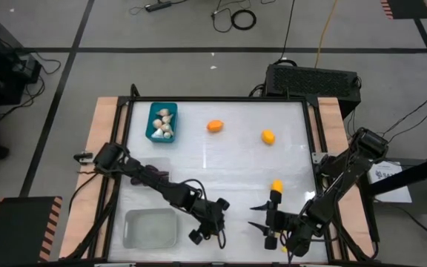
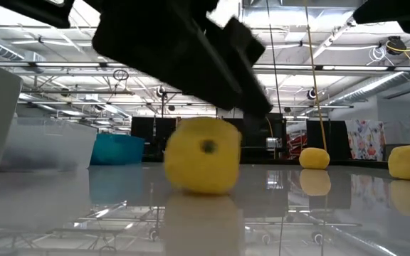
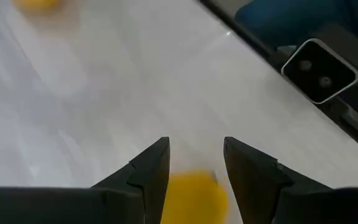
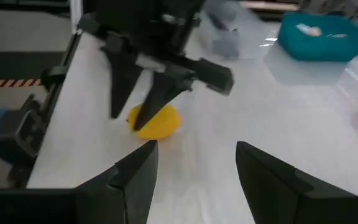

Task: Sort produce into baskets
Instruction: Put the lemon into the gray bin

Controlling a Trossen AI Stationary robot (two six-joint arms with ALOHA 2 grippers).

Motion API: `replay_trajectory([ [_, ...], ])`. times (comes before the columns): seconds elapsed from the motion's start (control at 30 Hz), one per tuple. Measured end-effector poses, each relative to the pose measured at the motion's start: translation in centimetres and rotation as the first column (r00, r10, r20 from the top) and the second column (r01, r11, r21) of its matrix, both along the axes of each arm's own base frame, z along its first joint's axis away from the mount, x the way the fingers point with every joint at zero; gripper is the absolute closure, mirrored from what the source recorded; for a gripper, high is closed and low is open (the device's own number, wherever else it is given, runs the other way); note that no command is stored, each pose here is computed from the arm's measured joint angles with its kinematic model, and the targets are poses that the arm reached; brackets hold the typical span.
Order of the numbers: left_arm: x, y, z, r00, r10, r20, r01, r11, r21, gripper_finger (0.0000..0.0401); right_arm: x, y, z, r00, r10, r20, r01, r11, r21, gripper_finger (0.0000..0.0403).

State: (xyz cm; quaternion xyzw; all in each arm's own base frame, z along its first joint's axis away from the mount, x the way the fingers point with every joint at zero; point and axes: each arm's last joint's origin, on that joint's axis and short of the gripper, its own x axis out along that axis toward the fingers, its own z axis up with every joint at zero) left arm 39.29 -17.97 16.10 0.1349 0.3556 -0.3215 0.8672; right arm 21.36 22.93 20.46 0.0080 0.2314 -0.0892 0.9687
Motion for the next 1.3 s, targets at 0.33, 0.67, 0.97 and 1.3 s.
replay_trajectory([
  [0.33,-0.7,0.5,1.1,0.996,-0.091,0.022,0.088,0.991,0.098,0.0228,0.9,-1.0,0.1,0.996,-0.078,0.033,0.079,0.996,-0.031,0.0195],
  [0.67,-1.8,0.9,3.0,0.994,-0.096,0.046,0.083,0.968,0.236,0.0103,1.4,-1.7,0.0,0.995,-0.100,0.021,0.101,0.994,-0.046,0.0195],
  [0.97,-2.1,1.0,3.6,0.945,-0.322,-0.051,0.315,0.861,0.400,0.0088,1.7,-1.9,0.0,0.992,-0.121,0.023,0.122,0.992,-0.020,0.0195],
  [1.3,-0.8,-0.9,0.3,0.885,-0.436,-0.162,0.446,0.696,0.563,0.0091,1.8,-2.1,0.0,0.992,-0.127,0.024,0.127,0.992,-0.020,0.0195],
])
